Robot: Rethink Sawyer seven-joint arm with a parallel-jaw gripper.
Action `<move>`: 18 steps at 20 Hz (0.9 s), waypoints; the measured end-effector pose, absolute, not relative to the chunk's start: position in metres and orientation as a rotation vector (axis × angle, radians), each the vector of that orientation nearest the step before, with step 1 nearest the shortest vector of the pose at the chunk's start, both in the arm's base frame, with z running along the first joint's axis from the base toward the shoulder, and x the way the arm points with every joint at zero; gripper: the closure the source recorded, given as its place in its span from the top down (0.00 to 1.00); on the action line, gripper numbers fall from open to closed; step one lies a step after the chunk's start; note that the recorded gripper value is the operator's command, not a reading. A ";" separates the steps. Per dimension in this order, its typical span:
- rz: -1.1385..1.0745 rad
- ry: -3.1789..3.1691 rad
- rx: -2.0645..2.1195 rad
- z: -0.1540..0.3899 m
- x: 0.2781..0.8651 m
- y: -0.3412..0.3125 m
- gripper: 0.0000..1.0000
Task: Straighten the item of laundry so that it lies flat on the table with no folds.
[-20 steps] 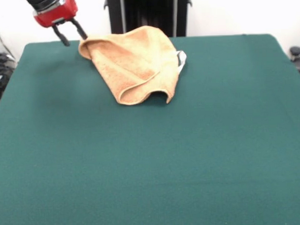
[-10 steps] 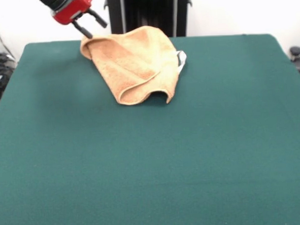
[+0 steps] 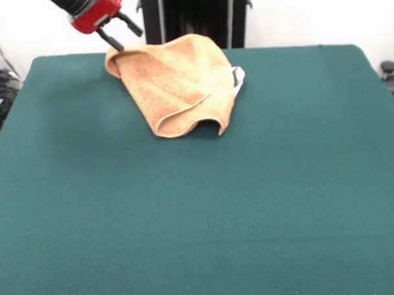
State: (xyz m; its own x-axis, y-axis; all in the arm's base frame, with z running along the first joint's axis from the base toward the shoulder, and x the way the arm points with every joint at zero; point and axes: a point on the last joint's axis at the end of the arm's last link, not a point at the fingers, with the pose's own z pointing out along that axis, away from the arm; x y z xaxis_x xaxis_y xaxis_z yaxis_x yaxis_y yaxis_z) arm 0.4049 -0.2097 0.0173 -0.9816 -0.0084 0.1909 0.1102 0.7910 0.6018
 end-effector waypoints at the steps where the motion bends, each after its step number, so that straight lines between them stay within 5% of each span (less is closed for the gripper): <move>1: -0.959 -2.797 -0.078 0.016 0.406 -0.209 1.00; 18: -1.120 -2.739 -0.052 0.002 0.414 -0.194 1.00</move>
State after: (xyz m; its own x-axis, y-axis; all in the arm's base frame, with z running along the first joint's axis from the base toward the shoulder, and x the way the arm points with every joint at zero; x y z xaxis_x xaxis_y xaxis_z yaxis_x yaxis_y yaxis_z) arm 0.4143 -0.1937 0.0022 -0.9829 -0.0363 0.1805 0.1005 0.7156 0.6912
